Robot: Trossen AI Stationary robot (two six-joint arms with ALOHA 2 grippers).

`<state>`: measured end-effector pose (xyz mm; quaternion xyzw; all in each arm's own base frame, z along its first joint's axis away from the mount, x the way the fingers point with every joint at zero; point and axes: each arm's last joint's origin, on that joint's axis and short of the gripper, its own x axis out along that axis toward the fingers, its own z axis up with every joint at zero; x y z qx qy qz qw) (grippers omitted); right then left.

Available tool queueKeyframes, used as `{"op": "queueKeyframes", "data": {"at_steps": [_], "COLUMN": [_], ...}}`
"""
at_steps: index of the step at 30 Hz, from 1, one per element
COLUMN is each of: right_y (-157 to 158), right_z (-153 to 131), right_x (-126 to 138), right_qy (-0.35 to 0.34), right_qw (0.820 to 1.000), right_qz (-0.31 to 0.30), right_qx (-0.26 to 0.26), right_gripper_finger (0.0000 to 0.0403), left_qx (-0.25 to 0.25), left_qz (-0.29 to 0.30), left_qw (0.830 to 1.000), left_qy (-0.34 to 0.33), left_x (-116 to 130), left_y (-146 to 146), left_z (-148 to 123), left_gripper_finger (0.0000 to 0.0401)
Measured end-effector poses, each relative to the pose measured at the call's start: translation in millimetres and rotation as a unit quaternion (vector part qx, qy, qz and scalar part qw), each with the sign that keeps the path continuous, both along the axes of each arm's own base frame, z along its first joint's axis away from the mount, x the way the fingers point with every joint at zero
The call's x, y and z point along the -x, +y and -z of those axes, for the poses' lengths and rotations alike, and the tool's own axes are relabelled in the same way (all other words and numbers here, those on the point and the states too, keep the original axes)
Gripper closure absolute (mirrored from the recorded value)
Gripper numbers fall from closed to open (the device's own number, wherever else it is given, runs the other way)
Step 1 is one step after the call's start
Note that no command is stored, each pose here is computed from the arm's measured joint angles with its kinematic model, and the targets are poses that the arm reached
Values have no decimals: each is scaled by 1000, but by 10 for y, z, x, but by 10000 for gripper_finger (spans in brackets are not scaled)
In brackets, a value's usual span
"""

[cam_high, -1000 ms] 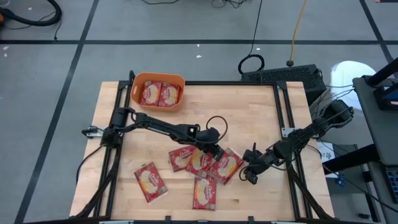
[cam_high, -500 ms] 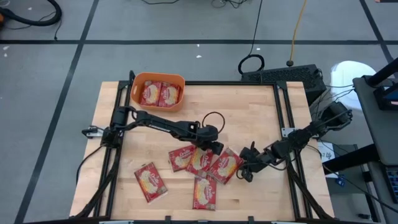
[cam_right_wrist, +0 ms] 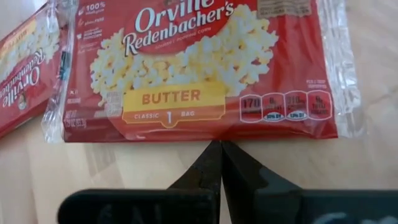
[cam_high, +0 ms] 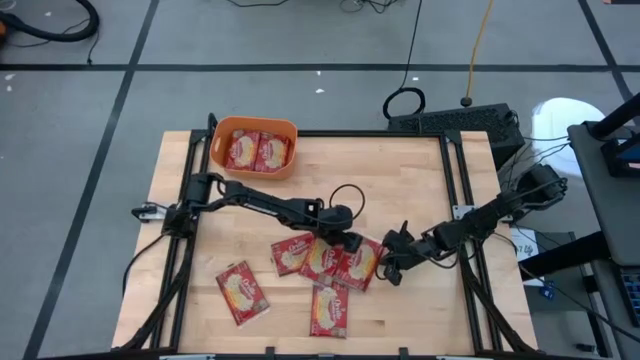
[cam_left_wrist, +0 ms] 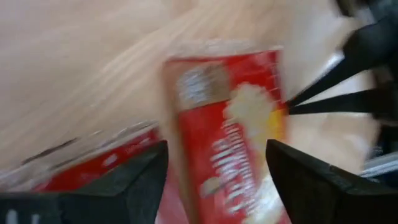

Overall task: Sort popcorn bags into baskets
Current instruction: Stack the red popcorn bag on top of the red popcorn bag in the orange bin

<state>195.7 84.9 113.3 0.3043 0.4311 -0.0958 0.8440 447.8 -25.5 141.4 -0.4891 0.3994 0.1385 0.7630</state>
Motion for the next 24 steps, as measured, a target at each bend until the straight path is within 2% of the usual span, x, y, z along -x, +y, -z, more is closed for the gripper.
{"op": "queueKeyframes", "data": {"at_steps": [7, 14, 24], "right_y": [-57, -68, -81], "right_z": [5, 23, 114], "right_x": [-16, -3, 98], "right_qy": [4, 6, 17], "right_qw": [1000, 1000, 999], "right_qz": [10, 12, 36], "right_qx": [-1, -5, -30], "right_gripper_finger": [400, 400, 400], "left_qx": [29, 51, 48], "left_qz": [26, 28, 50], "left_qw": [999, 998, 993], "left_qy": [-15, -27, -98], "left_x": [-65, -101, -177], "left_y": [-6, -13, -21], "left_z": [128, 186, 81], "left_gripper_finger": [175, 199, 221]}}
